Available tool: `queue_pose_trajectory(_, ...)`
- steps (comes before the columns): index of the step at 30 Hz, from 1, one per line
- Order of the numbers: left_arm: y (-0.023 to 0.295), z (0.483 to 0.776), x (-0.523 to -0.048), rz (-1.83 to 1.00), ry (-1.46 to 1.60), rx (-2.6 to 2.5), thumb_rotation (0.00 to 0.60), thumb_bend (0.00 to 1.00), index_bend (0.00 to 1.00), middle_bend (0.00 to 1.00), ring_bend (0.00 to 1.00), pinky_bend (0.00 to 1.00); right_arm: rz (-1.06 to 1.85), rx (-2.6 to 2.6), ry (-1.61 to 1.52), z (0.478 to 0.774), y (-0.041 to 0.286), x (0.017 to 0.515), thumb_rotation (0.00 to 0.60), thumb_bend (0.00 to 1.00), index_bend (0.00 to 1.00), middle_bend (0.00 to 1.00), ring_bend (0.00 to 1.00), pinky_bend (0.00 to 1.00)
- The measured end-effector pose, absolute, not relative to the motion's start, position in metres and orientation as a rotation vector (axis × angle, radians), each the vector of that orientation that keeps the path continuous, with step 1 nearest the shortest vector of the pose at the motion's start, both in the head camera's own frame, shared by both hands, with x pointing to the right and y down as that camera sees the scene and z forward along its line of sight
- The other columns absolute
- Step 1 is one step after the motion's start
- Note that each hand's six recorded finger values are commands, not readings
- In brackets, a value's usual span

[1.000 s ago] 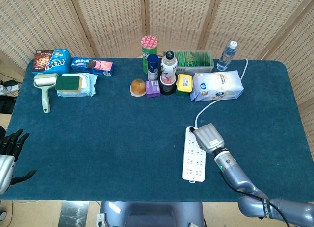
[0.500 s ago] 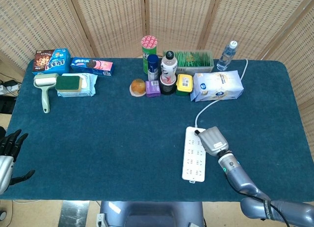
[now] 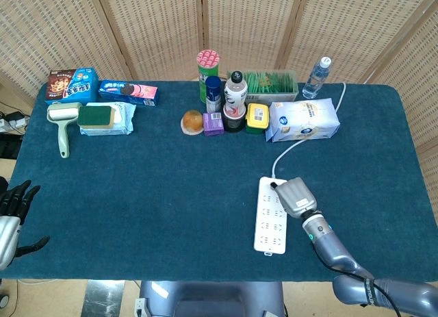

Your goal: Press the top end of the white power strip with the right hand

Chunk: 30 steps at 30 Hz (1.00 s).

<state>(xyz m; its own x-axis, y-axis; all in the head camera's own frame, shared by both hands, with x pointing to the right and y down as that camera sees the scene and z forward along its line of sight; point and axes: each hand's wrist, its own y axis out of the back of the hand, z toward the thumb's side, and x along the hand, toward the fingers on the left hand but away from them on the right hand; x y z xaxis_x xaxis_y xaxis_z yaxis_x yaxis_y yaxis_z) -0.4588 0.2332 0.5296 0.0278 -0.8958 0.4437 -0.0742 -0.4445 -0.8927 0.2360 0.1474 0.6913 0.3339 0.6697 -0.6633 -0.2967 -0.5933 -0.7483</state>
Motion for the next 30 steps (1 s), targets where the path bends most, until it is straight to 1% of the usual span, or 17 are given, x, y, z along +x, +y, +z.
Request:
queue_pose_trajectory(7,0.2330,0.5297,-0.4610,-1.499,1.012,-1.607,0.600,0.06,0.00,0.00,0.00,0.06,1.409,-1.722,-0.328,0.6940,0.1456,0.2366,0.600,0.93,0.32,0.95,1.00,1.00)
queue_pose_trajectory(11,0.2327,0.5299,-0.4623,-1.502,1.014,-1.606,0.600,0.06,0.00,0.00,0.00,0.06,1.409,-1.722,-0.311,0.6965,0.1505,0.2363,0.600,0.93,0.33,0.95,1.00,1.00)
queue_pose_trajectory(20,0.2333,0.5287,-0.4639,-1.502,1.018,-1.603,0.600,0.06,0.00,0.00,0.00,0.06,1.404,-1.707,-0.317,0.6940,0.1486,0.2373,0.600,0.93,0.33,0.95,1.00,1.00)
queue_pose_trajectory(30,0.2335,0.5274,-0.4647,-1.501,1.020,-1.601,0.600,0.06,0.00,0.00,0.00,0.06,1.416,-1.702,-0.286,0.7011,0.1535,0.2404,0.600,0.93,0.34,0.95,1.00,1.00)
